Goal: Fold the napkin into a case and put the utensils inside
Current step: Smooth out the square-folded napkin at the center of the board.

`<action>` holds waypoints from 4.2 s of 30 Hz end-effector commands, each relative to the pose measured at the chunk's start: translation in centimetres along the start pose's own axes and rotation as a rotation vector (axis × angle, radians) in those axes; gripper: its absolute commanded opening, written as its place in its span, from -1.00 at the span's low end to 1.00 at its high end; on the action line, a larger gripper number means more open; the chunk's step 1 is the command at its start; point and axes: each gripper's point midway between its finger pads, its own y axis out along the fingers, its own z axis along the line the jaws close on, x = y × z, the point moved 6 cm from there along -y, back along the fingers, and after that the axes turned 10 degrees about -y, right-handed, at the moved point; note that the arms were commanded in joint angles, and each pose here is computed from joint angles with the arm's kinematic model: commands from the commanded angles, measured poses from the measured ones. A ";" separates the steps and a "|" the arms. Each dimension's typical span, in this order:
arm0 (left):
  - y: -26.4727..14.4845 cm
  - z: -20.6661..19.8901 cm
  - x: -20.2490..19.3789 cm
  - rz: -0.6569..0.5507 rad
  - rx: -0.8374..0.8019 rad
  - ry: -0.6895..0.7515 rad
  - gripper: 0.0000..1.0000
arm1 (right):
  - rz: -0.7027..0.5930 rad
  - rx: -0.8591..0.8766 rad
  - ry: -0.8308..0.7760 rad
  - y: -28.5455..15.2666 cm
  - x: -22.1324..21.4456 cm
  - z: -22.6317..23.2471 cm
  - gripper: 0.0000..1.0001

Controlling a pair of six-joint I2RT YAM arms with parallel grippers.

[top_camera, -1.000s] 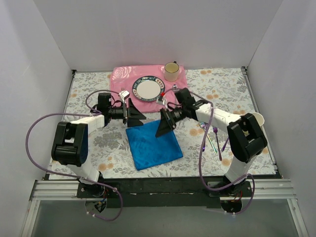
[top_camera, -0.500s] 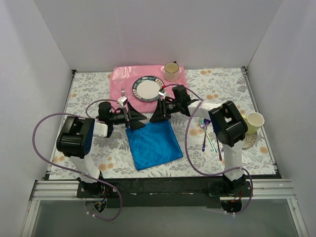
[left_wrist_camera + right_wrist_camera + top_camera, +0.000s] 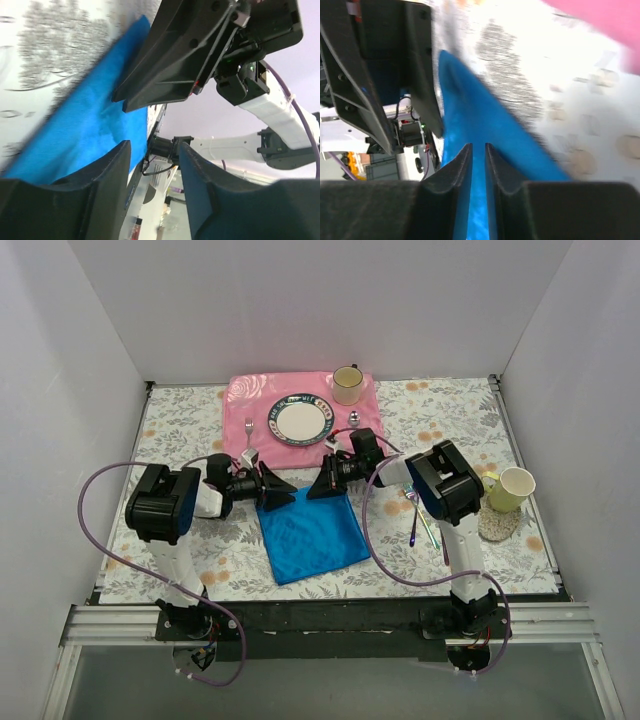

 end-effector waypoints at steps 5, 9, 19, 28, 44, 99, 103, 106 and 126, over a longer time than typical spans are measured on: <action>-0.7 3.5 2.6 -0.105 0.166 -0.143 -0.64 | 0.000 -0.002 0.078 -0.5 -1.4 -3.2 -0.88; -1.1 4.6 2.7 -0.124 0.209 -0.182 -0.85 | -0.001 -0.009 0.094 -0.9 -1.7 -3.4 -0.88; -2.0 5.6 3.3 -0.173 0.270 -0.181 -1.00 | -0.041 0.017 0.014 -2.2 1.2 -0.6 -0.71; -1.8 3.8 3.1 -0.144 0.226 -0.081 -1.00 | -0.098 0.126 -0.074 -0.3 3.9 6.0 -0.26; -1.8 5.0 3.1 -0.166 0.291 -0.131 -1.00 | -0.055 0.088 -0.004 4.0 3.1 0.0 0.14; -1.8 -7.6 1.0 -0.075 -0.068 0.265 -0.60 | -0.146 0.231 -0.072 -7.9 5.5 10.3 0.97; 0.6 -7.9 -0.1 -0.039 -0.024 0.262 -0.63 | -0.111 0.236 0.002 -7.1 2.9 9.4 0.97; 2.5 -7.0 -1.0 -0.002 0.009 0.214 -0.80 | -0.103 0.258 0.061 -6.6 1.0 8.7 0.97; 3.8 3.0 0.0 0.000 0.293 -0.047 -1.00 | -0.031 0.245 0.156 -3.6 -3.0 2.1 0.97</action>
